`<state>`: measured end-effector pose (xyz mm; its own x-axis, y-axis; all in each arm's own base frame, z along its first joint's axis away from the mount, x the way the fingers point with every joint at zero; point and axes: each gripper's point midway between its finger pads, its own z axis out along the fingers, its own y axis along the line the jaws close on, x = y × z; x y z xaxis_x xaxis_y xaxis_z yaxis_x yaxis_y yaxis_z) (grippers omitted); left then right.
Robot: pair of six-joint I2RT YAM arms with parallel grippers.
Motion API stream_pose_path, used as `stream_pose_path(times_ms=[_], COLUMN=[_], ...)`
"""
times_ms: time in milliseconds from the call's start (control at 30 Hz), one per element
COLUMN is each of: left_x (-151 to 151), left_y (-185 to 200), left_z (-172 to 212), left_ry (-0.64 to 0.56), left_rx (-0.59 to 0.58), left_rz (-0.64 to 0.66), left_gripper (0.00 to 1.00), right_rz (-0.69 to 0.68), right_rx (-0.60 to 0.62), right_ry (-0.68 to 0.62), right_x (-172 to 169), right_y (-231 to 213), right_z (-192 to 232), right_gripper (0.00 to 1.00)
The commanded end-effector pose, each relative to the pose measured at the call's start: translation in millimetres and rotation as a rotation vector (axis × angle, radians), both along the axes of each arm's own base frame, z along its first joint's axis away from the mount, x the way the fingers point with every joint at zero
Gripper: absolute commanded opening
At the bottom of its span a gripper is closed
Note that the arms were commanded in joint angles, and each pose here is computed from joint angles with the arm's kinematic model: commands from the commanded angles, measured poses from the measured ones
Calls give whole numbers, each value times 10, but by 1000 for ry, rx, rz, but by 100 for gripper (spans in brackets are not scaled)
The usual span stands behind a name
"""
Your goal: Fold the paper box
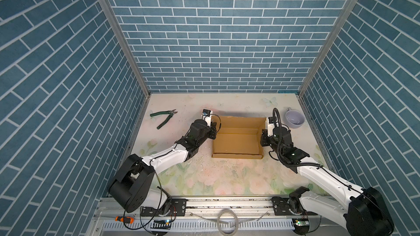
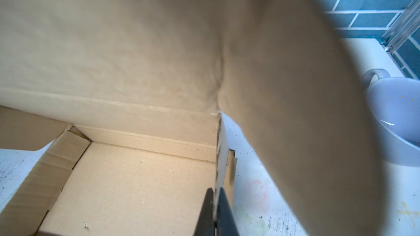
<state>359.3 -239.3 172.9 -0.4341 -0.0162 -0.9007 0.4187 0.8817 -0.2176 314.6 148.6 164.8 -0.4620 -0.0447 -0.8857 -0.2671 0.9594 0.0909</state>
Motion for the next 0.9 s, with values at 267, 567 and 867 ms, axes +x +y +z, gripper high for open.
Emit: stream_pose_path(times_ms=[267, 567, 867], left_x=[-205, -297, -154], left_y=[121, 312, 348], left_z=[-192, -303, -278], left_ry=[117, 168, 85], left_rx=[45, 119, 17], left_rz=[-67, -52, -2], left_gripper=[42, 47, 48], right_rz=[57, 56, 62], right_rx=[-5, -16, -16], right_ry=[-55, -56, -46], right_x=[-12, -9, 15], right_y=[89, 76, 107], right_z=[86, 83, 47], right_gripper=[0, 0, 0])
